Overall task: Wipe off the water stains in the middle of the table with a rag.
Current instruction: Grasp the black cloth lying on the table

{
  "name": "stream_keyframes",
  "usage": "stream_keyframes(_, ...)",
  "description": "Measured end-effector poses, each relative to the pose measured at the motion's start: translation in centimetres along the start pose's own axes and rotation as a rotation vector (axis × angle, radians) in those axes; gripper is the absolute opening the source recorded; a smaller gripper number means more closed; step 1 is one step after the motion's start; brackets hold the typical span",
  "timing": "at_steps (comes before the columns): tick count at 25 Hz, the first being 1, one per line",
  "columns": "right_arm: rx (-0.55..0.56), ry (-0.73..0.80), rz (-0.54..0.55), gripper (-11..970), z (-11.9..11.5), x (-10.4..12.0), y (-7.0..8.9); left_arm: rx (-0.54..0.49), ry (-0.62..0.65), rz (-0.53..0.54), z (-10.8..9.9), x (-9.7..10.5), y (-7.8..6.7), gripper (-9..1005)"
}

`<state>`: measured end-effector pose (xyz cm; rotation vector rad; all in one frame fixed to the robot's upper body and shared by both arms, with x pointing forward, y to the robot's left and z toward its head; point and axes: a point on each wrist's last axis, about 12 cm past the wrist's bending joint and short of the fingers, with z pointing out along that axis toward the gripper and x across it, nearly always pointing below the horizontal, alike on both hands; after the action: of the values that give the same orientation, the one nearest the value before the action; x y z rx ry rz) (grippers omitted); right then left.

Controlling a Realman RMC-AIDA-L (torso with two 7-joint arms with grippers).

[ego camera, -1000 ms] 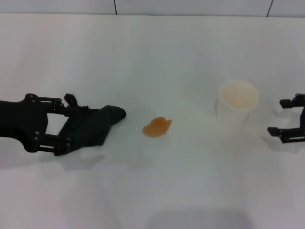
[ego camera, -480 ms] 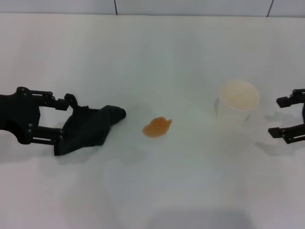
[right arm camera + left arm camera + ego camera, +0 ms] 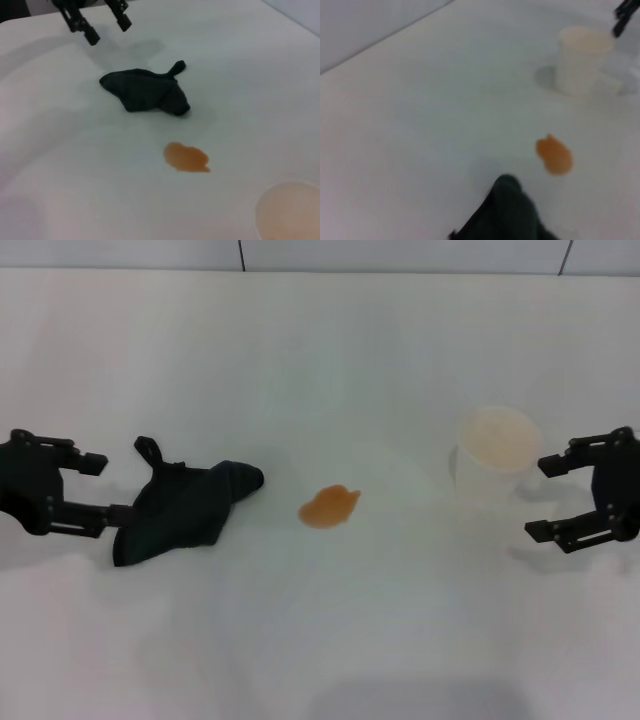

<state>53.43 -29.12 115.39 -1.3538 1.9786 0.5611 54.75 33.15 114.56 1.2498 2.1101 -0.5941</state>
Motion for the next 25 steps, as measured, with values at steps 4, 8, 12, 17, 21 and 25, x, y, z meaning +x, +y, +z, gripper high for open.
stream_keyframes(4, -0.013, -0.004, 0.005, 814, 0.6, 0.0, 0.1, -0.033, 0.038, -0.03, 0.3, 0.3, 0.5, 654)
stream_keyframes(8, -0.018, -0.005, 0.007, 813, 1.0, 0.1, 0.1, -0.028, 0.054, -0.028, 1.7, 0.4, 0.3, 652)
stream_keyframes(12, -0.02, -0.003, 0.0, 814, 1.3, 0.0, 0.1, -0.017, 0.065, -0.017, 3.3, 0.3, 0.1, 651)
stream_keyframes(17, -0.025, -0.005, -0.009, 814, 1.6, -0.2, 0.2, -0.011, 0.084, -0.009, 5.1, 0.1, 0.0, 649)
stream_keyframes(21, -0.026, -0.004, -0.01, 814, 1.7, -0.2, 0.2, -0.012, 0.088, 0.007, 6.0, -0.2, -0.2, 647)
stream_keyframes(25, -0.028, -0.004, -0.01, 813, 1.7, -0.2, 0.2, -0.012, 0.103, 0.029, 6.9, -0.5, -0.5, 646)
